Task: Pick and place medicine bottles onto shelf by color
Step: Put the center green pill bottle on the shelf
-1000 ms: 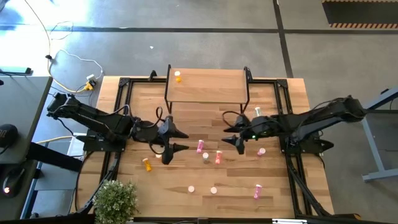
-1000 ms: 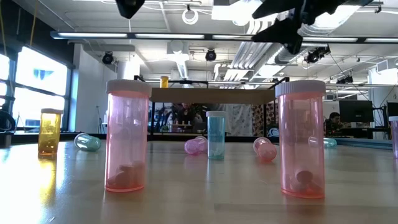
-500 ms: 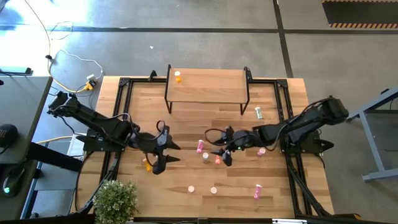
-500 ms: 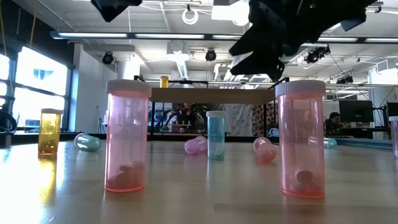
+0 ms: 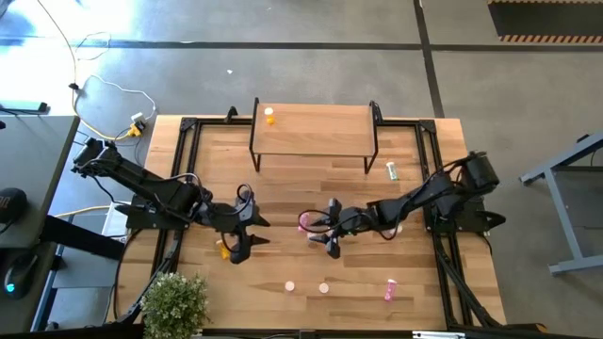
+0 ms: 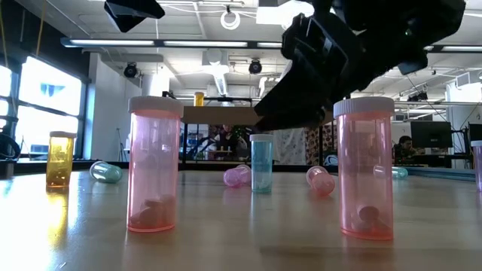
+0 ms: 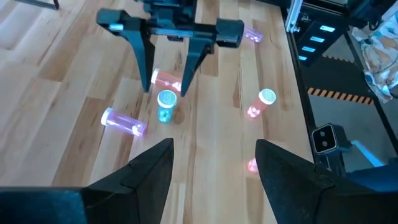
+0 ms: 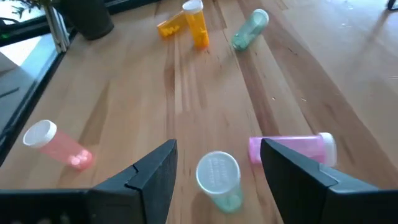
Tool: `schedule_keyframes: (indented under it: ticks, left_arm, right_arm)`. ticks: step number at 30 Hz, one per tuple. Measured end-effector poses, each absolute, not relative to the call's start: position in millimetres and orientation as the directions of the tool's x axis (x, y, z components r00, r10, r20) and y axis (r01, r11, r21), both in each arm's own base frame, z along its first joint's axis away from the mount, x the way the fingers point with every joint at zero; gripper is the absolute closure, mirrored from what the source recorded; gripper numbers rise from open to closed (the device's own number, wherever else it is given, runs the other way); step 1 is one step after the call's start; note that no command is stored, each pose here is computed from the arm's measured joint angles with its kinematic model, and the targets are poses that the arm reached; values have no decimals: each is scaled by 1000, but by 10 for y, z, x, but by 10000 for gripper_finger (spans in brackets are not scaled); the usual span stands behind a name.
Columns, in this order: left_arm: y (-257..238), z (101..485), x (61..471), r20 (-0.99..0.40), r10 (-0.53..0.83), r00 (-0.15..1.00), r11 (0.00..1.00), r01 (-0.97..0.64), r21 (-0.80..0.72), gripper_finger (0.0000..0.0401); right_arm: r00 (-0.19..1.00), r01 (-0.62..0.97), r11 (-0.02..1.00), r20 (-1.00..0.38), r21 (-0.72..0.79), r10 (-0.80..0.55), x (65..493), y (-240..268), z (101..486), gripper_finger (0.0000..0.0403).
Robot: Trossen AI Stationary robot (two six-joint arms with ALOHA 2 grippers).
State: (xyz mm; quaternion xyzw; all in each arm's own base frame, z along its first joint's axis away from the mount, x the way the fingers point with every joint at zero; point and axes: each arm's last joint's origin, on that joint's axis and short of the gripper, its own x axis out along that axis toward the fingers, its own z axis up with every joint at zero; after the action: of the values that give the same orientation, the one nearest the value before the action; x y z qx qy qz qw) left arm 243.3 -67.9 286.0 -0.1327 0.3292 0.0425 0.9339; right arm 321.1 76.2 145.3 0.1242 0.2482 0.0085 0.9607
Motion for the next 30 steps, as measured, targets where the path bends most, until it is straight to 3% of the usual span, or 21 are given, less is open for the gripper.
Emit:
schedule_keyframes:
  ticks: [15,30]
  left_arm:
    - [-664,2855,2431,-628,24,778,964,-184,-192,183]
    - [-662,2855,2432,-627,27,778,966,-181,-184,183]
  right_arm:
    - [858,33,975,-506,219,85,3260,791,1214,183]
    - [856,39,975,-510,221,81,3262,791,1192,279]
